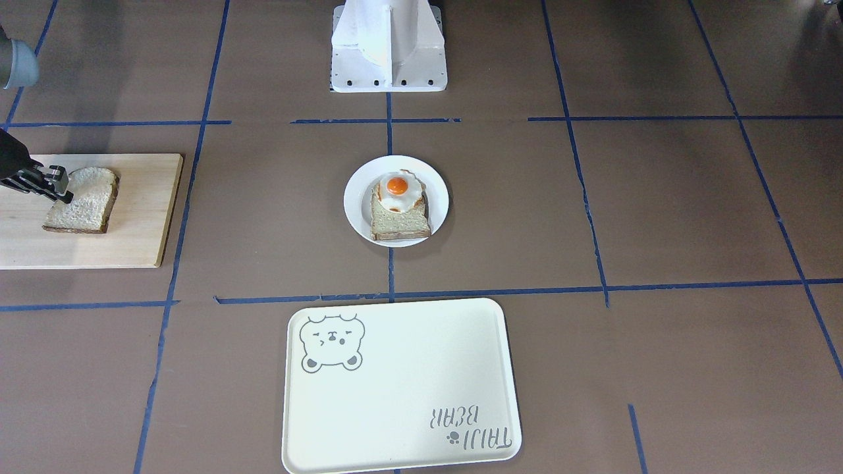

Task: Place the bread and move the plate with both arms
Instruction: 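Lower the right gripper onto the bread slice on the wooden board and grasp it, then lift the bread slice with the right gripper and carry it over the plate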

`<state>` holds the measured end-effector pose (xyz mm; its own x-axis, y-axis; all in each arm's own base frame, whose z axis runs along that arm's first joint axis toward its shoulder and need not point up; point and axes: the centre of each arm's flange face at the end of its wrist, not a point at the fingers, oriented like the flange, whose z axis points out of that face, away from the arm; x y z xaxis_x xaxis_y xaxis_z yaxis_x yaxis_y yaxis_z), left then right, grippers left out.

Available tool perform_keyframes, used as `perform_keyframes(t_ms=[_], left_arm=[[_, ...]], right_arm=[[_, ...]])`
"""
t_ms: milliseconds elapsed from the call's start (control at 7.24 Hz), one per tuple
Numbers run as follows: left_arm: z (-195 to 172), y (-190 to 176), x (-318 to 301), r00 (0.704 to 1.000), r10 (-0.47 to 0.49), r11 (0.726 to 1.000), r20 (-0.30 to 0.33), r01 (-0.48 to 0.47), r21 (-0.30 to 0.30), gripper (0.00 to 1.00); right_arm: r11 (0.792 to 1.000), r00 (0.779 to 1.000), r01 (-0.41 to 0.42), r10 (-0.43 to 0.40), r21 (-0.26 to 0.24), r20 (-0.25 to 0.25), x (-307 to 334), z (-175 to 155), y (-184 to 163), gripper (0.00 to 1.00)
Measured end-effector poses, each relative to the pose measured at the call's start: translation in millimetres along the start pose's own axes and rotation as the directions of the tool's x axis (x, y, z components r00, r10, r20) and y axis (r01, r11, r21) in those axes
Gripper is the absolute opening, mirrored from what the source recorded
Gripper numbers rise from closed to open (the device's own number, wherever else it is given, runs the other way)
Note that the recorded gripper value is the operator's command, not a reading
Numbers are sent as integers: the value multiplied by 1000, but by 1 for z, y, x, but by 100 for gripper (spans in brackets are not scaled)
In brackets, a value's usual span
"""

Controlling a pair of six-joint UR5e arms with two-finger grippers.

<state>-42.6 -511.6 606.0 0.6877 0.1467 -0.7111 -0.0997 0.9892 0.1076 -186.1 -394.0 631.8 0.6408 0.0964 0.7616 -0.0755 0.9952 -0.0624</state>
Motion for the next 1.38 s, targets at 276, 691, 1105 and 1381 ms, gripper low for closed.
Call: perform_keyframes(t_ms=[276,691,1105,1381], left_arm=[[-1,0,1,1000,-1,1000,0,1,0,100],[-2,0,2,1000,0,1000,0,0,1,100],[-2,-1,2,1000,0,1000,0,0,1,100],[-2,0,1,1000,-1,1000,0,1,1,100]], right_arm=[[1000,1000,7,-7,11,13,-5,-8,0,0],[999,997,24,-27,41,78,-26,-41,-3,0],[997,970,-36,19,67,241,-111,-87,-46,0],[994,934,-101,78,50,349,-197,-114,-71,0]])
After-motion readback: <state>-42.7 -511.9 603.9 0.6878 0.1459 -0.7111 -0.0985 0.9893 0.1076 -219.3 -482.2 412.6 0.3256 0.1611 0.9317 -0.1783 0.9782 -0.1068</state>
